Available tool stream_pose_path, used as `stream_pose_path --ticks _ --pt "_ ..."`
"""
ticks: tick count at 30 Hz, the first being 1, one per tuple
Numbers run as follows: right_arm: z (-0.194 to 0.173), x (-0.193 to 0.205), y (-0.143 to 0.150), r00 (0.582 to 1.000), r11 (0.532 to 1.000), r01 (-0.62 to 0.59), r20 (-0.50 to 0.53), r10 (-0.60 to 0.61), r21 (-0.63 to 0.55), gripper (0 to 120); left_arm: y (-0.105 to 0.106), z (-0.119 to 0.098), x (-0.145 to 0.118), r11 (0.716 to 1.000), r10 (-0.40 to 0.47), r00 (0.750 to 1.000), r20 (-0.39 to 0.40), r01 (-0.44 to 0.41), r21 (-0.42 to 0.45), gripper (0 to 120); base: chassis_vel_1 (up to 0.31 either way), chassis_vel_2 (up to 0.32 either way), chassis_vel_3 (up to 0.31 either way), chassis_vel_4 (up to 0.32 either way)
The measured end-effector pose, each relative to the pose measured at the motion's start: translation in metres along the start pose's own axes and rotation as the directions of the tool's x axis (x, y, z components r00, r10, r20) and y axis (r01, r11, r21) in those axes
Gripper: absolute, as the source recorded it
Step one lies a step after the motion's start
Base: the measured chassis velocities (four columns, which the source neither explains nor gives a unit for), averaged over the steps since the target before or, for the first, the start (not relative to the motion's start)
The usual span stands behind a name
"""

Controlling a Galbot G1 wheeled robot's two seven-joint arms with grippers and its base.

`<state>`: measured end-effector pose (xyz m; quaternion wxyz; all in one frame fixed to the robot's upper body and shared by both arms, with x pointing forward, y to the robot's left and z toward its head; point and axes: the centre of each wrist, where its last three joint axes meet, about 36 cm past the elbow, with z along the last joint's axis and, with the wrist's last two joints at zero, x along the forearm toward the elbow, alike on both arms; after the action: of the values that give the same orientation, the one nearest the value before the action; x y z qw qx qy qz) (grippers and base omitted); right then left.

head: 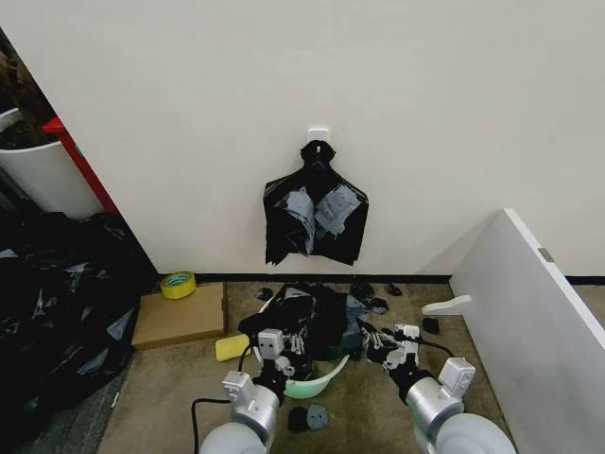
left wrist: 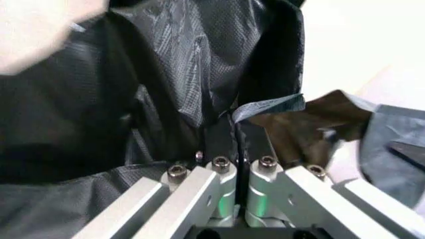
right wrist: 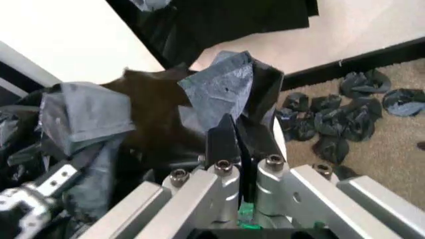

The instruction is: Place the garbage bag over the trash bin.

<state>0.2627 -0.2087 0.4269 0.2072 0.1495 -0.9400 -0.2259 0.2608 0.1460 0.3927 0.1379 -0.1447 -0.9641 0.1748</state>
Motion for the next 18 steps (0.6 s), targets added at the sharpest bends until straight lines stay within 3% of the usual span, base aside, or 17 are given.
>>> stream_pose_path --ticks 8,18 --pt "0.012 0.005 0.015 0.995 0.999 -0.042 -0.092 0.041 -0.003 0 -0.003 -0.031 0.032 0.995 -0.100 0.989 -0.106 0.100 -0.008 0 0.000 0.000 0.000 0.000" --pt "0.028 -0.001 0.015 0.958 0.982 -0.181 -0.215 0.189 0.053 0 0.000 -0.036 0.048 0.974 -0.221 0.949 -0.226 0.225 -0.009 0 0.000 0.000 0.000 0.000"
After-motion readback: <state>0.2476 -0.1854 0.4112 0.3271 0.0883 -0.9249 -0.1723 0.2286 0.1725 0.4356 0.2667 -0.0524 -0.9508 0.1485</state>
